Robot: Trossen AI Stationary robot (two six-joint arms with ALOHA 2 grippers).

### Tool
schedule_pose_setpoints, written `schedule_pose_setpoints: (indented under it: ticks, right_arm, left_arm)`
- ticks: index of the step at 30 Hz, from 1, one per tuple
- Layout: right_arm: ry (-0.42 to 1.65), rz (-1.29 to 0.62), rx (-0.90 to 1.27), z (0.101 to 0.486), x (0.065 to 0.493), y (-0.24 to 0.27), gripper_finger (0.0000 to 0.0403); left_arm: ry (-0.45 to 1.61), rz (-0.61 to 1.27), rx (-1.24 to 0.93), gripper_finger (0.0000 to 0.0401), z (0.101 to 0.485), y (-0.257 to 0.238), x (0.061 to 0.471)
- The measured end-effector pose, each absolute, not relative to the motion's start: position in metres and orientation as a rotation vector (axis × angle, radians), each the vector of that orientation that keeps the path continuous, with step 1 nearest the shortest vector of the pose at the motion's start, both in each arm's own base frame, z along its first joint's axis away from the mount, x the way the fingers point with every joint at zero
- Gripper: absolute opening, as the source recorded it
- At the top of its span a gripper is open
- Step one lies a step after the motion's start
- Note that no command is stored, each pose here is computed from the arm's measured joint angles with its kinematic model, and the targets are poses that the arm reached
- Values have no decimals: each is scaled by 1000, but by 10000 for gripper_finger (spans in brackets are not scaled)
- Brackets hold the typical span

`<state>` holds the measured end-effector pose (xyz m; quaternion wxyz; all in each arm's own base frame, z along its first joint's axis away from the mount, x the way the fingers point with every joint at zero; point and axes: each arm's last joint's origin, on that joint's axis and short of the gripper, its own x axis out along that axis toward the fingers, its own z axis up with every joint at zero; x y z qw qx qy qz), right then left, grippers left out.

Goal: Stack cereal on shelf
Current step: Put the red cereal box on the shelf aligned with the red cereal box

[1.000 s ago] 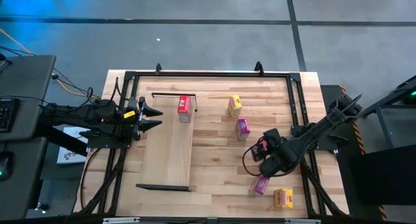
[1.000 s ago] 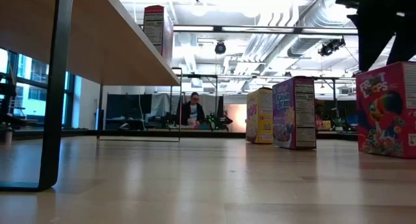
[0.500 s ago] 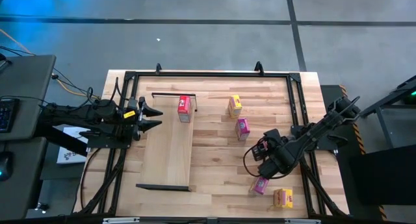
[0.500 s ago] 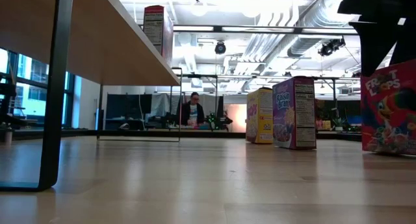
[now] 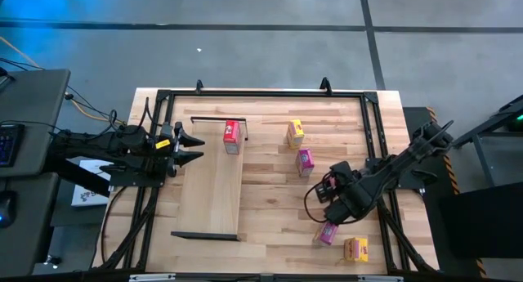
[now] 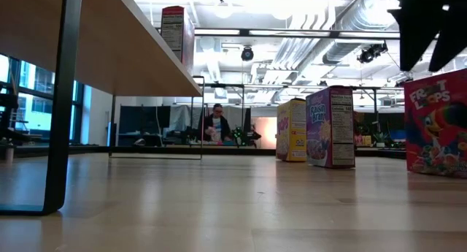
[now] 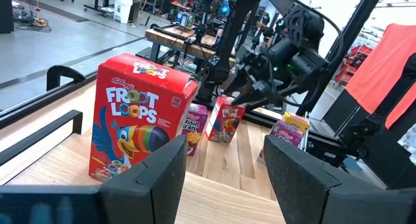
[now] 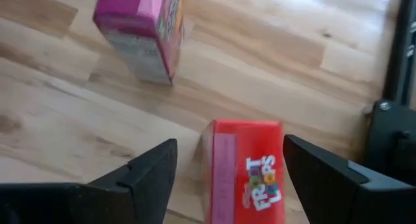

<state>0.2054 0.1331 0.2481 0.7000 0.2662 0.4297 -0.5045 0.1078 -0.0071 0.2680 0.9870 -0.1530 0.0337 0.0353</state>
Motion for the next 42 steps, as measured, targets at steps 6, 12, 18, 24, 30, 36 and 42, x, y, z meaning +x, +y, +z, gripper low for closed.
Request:
schedule_pose_setpoints:
  ticks: [6,12,18,24,30,36,42]
  right_arm:
    - [980,-1160,555,235,200,129,268]
    - [976,-1133,585,226,201,130,268]
    - [1012,-1131,623,210,198,130,268]
    - [1023,-1131,638,198,196,128,268]
    - [1028,-1129,628,197,195,128,266]
    - [1057,-1131,642,196,195,129,238]
    - [1068,-1123,631,197,195,129,194]
  left_arm:
    - [74,72,-306,197,267,-7,109]
    - [85,74,-304,197,266,-7,111]
    - [88,74,-304,197,266,-8,111]
    - [87,74,-304,197,266,-8,111]
    - [87,74,-304,197,266,-8,111]
    - [87,74,-304,197,266,-7,111]
    - [87,74,-304,197,266,-7,111]
